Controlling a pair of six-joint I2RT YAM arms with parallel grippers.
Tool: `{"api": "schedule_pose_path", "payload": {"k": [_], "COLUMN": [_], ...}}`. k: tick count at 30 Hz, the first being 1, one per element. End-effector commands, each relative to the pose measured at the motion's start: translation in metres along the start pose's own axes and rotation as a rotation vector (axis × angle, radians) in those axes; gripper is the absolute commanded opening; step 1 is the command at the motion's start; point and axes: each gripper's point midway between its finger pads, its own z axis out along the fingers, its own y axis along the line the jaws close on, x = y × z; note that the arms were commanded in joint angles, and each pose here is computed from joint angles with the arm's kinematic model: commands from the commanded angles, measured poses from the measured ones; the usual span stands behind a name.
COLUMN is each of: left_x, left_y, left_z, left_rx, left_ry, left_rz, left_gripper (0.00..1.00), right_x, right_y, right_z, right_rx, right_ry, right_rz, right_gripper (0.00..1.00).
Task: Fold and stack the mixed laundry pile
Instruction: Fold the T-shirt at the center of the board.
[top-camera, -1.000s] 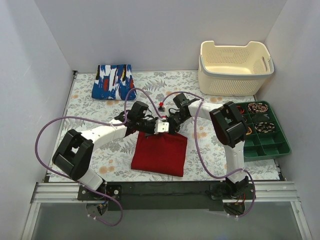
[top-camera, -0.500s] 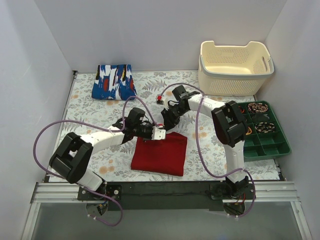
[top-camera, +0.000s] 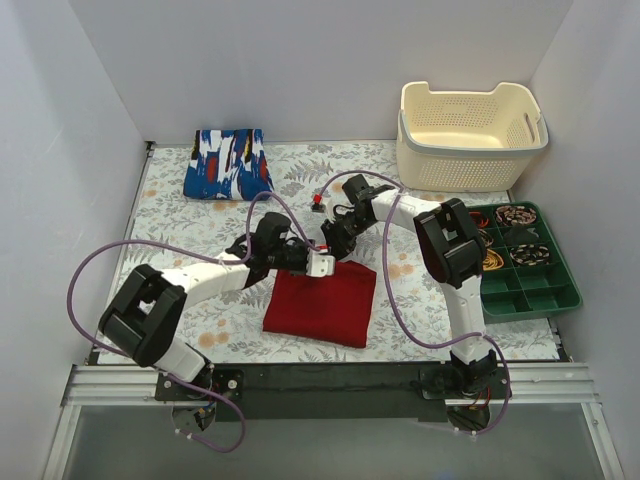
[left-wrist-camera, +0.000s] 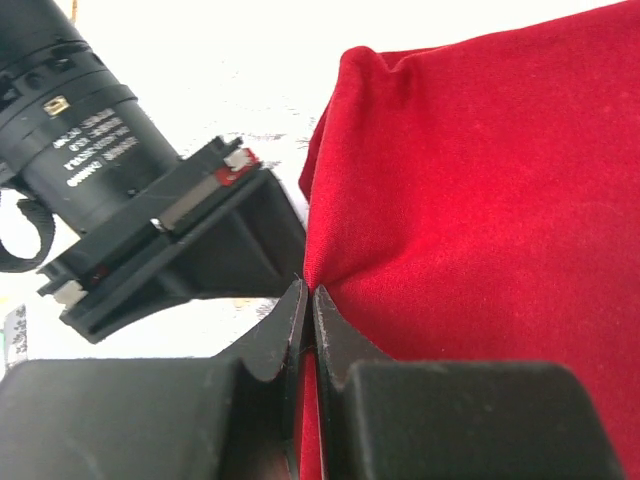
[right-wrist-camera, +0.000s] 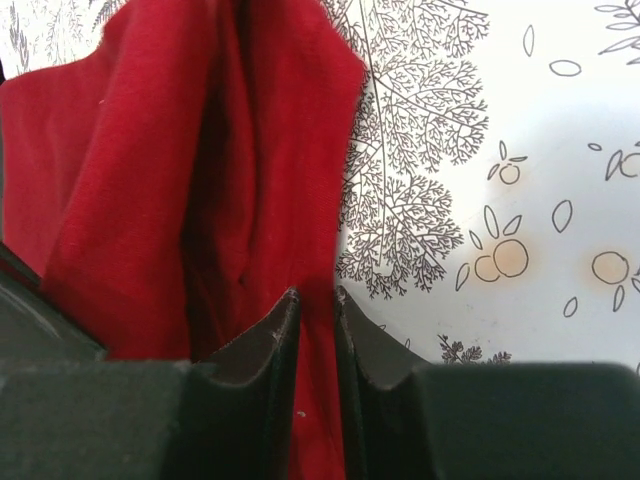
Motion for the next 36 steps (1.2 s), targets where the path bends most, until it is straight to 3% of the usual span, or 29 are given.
{"api": "schedule_pose_path", "payload": {"k": [1,12,19,22,25,27,28,30,36], "left_x": [-0.007,0.003,0.034,0.024,0.002,-0.017,-0.023,-0.033,0.006], "left_y": [0.029,0.037,0.022,0.028,0.028,0.050,0.037,0.047,0.033], "left_z": [0.003,0.008,0.017,0.012,-0.002,-0.018,-0.024,-0.043,-0.070], "left_rx": [-0.068,-0.183,-0.168,-0.204,-0.138,-0.143,-0.069,-0.058,0.097], "left_ry": [-0.016,-0.040,0.033,0.008,-0.016,-0.048,-0.059,-0.068,0.021], "left_rz": [0.045,0.111,0.092,0.083,-0.076,-0.144,-0.239,-0.288,-0.543], "left_gripper": [0.00,0.00,0.00,0.22,0.36,0.39,0.40,0.41,0.43], "right_x": [0.041,0.045,0.036,0.022,0.004,-0.008,-0.016,-0.021,0.003], "right_y": [-0.011,-0.006,-0.008,-0.020,-0.033,-0.043,-0.041,-0.041,0.004], "right_z": [0.015,0.015,0.010,-0.008,-0.042,-0.069,-0.082,-0.104,-0.130], "right_rx": [0.023,-0.001,0.033,0.120,0.213,0.282,0.307,0.336,0.245], "right_ry": [0.114,0.114,0.108,0.099,0.077,0.067,0.049,0.036,0.038], "right_rz": [0.032,0.033,0.021,0.001,-0.027,-0.058,-0.079,-0.077,-0.070], "right_gripper": [0.26,0.25,0.27,0.32,0.41,0.47,0.51,0.53,0.56]}}
